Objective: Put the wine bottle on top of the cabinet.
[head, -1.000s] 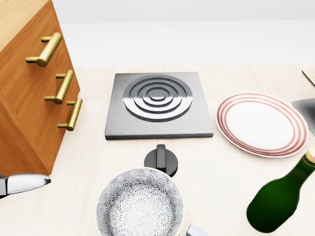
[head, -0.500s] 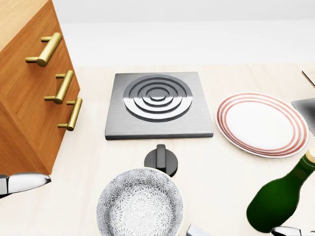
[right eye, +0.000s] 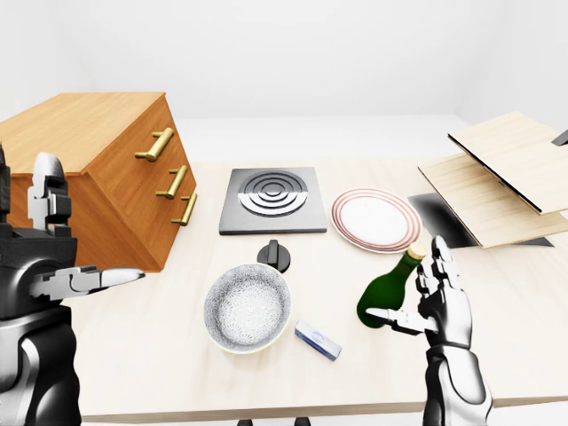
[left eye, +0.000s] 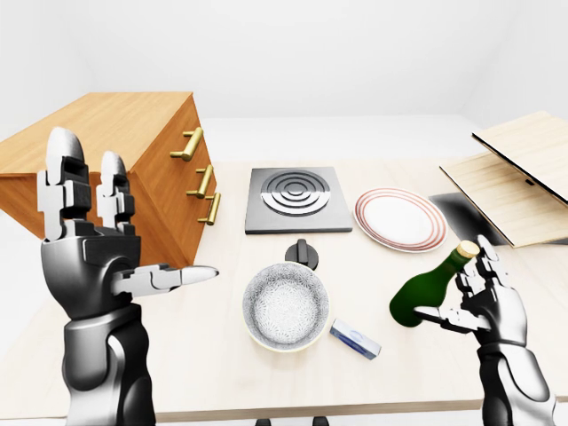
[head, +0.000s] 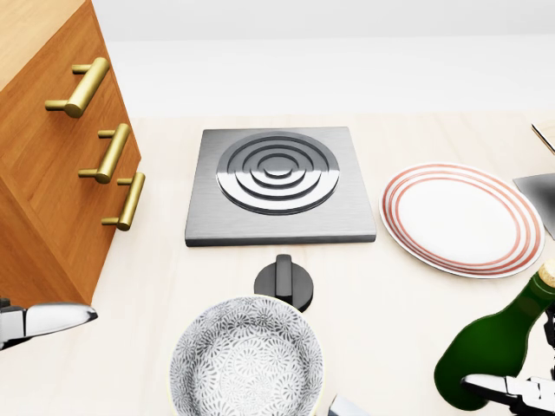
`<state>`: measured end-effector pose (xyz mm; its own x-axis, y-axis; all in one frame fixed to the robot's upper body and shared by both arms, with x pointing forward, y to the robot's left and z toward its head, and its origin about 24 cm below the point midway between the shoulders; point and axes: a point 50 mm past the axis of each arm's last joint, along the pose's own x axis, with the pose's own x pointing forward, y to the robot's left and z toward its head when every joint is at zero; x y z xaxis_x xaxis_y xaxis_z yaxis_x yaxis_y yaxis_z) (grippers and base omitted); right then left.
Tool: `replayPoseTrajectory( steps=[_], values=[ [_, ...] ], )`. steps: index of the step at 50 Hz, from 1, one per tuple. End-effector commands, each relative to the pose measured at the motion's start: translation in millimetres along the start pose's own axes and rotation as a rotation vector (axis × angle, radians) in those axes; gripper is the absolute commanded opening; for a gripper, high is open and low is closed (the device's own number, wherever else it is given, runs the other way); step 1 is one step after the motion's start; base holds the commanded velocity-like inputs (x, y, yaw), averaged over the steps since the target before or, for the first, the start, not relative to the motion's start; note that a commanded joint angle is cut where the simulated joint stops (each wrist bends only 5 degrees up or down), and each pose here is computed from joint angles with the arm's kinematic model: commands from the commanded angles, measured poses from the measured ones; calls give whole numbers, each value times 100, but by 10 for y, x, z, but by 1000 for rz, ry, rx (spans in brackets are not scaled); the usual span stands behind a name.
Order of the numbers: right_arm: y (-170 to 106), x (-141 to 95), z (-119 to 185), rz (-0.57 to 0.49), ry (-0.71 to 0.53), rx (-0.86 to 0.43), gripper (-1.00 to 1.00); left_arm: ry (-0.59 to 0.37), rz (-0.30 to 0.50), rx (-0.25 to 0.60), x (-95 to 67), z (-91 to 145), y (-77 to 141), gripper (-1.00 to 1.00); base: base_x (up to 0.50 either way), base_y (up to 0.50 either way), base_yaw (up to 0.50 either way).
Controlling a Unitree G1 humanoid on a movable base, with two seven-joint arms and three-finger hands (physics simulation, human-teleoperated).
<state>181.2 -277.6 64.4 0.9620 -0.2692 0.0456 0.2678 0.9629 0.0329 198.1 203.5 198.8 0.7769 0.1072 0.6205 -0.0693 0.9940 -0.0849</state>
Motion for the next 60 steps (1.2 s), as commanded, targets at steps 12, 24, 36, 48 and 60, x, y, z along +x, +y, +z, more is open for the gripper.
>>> replayPoseTrajectory(
  steps=[12, 24, 36, 48, 60],
  values=[
    [70, 222, 149, 41, -53, -57, 98, 46, 7, -5, -26, -96, 5, 100, 0, 0, 0],
    [52, 230, 89, 45, -27, -53, 94, 76, 8, -8, -47, -157, 0, 100, 0, 0, 0],
    [118, 226, -2, 61, 5, -27, -100, 81, 12, -4, -47, -170, 13, 100, 0, 0, 0],
    [289, 127, 217, 117, -94, -24, -100, 84, 11, -4, -54, -171, 17, 100, 0, 0, 0],
    [555, -141, 985, 214, -440, -86, -100, 100, 12, -7, -73, -201, 34, 100, 0, 0, 0]
  ],
)
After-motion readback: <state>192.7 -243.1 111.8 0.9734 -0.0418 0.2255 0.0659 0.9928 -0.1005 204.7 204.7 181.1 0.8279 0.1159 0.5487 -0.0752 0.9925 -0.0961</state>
